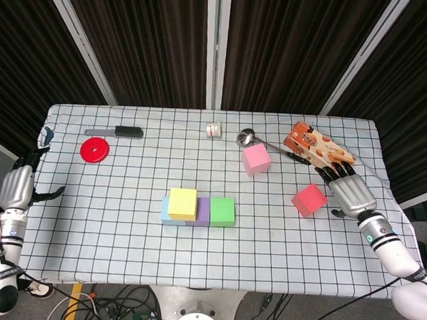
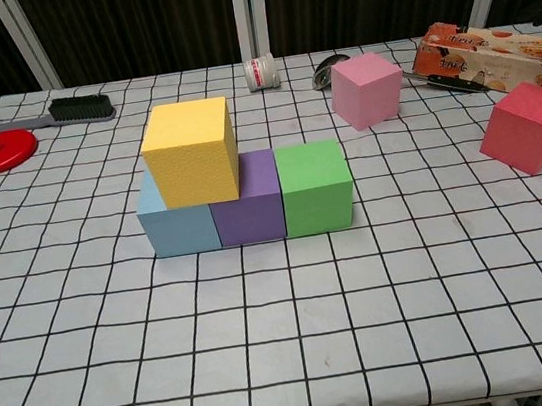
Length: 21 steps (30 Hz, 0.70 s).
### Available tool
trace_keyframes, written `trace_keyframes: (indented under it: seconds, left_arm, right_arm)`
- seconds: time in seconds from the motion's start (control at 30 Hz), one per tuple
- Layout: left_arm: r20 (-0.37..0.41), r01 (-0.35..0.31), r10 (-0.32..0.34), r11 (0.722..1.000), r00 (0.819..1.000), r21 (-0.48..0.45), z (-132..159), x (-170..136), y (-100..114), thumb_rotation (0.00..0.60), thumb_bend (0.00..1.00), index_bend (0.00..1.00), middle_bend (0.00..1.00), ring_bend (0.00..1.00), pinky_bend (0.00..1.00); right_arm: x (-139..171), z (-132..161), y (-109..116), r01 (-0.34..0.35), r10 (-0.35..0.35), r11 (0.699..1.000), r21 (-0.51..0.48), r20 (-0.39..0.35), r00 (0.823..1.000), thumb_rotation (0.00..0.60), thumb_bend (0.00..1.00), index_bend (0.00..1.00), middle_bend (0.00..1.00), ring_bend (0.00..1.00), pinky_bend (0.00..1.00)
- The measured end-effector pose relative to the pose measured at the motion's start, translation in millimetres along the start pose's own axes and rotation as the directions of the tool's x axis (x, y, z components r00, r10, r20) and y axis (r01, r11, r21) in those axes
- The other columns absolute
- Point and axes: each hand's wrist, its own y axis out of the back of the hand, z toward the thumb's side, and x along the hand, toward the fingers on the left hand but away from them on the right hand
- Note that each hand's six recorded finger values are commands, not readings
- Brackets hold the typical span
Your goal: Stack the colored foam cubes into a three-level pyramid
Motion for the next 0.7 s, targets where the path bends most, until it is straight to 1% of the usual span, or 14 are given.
trace_keyframes:
  seconds: [0.17,0.27,0.4,0.47,0.57,0.6,0.7]
  left_arm:
    - [-0.008,0.009,-0.009,1.0,1.0,-0.002,-3,-1,-3,0.6,0.16,0.11,0.11,0.01,0.09]
    - [-0.011,0.011,-0.011,1.0,1.0,-0.011,-4,0,-3,0.6,0.16,0.11,0.11,0.01,0.09]
    - [-0.016,0.024,-0.024,1.0,1.0,-0.015,-5,-1,-5,0.6,0.16,0.11,0.11,0.01,0.09]
    - [-0.019,0.031,-0.032,0.999,0.999,-0.015,-6,-1,-7,0.6,0.16,0.11,0.11,0.01,0.09]
    - [-0.024,0.036,-0.037,0.999,0.999,-0.02,-8,-1,-8,0.6,0.16,0.11,0.11,0.01,0.09]
    - [-0.024,0.036,-0.037,0.999,0.999,-0.022,-8,-1,-8,0.6,0.16,0.11,0.11,0.01,0.09]
    - [-0.023,0.036,-0.037,0.999,0.999,-0.029,-8,-2,-7,0.6,0.16,0.11,0.11,0.01,0.09]
  right_arm:
    - [-11,8,-16,-0.001,0.001,1.0,0.002,-0.037,0.999,0.6,0.07,0.0,0.13,0.0,0.0]
    - [-15,14,-26,-0.007,0.007,1.0,-0.002,-0.068,0.998,0.6,0.07,0.0,0.16,0.0,0.0]
    - [-17,17,-34,-0.008,0.008,1.0,-0.005,-0.084,0.996,0.6,0.09,0.0,0.21,0.0,0.0]
    - [-19,19,-36,-0.005,0.003,1.0,-0.022,-0.089,0.996,0.6,0.1,0.0,0.26,0.0,0.0]
    - [-20,22,-35,0.012,-0.018,0.998,-0.064,-0.096,0.995,0.6,0.15,0.0,0.38,0.01,0.0]
    - [-20,23,-33,0.022,-0.029,0.997,-0.078,-0.097,0.995,0.6,0.17,0.0,0.43,0.04,0.0]
    - [-18,25,-22,0.065,-0.077,0.99,-0.122,-0.096,0.992,0.6,0.21,0.0,0.53,0.1,0.0]
